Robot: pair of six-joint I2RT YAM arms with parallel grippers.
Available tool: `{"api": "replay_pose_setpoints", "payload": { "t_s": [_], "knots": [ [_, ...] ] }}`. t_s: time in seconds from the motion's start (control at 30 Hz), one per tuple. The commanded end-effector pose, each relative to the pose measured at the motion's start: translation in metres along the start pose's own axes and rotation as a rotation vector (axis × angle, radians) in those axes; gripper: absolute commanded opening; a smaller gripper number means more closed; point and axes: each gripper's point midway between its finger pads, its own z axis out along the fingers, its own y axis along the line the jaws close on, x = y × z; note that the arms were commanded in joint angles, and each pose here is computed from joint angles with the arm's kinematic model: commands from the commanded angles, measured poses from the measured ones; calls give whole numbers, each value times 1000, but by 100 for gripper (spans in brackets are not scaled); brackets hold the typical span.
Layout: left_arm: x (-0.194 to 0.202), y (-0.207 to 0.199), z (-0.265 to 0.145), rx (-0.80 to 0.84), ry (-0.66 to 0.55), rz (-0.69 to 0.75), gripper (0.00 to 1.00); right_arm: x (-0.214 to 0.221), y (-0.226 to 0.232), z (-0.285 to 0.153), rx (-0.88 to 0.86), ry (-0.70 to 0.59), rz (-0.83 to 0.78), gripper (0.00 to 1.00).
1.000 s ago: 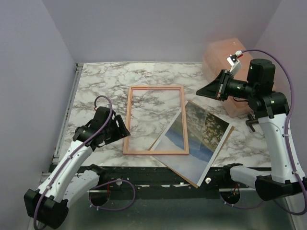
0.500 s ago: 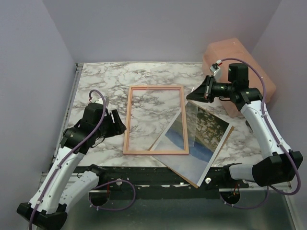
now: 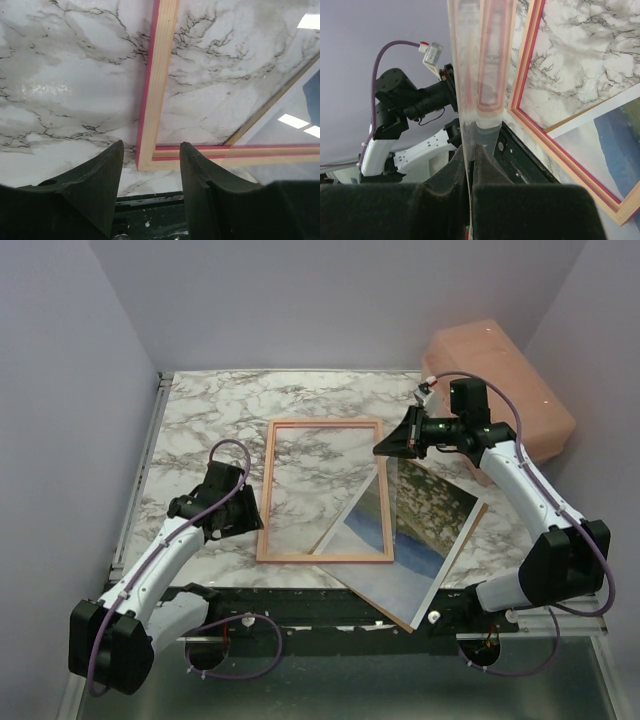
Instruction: Put the photo into the frame
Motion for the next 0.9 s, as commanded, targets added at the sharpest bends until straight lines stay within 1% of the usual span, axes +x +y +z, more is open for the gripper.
{"api": "replay_pose_setpoints", "payload": {
  "t_s": [0.0, 0.2, 0.33, 0.43, 0.6, 0.77, 0.87],
  "knots": [
    [-8, -5, 18, 57, -34, -36, 47, 8, -4, 15, -31, 52, -5, 1],
    [-7, 2, 35, 36, -17, -50, 41, 16, -16, 31, -16, 88, 16, 1],
    [-4, 7, 43, 14, 5, -55, 32, 19, -20, 40, -12, 103, 25, 1],
    [-4, 11, 48, -13, 14, -58, 31, 20, -26, 47, -9, 110, 36, 1],
    [-6, 15, 55, -47, 36, -57, 26, 20, -36, 56, -3, 123, 51, 1],
    [-5, 21, 62, -83, 59, -53, 22, 14, -36, 59, -3, 125, 44, 1],
    [-5, 20, 63, -79, 60, -52, 17, 9, -34, 62, -4, 123, 39, 1]
  ]
}}
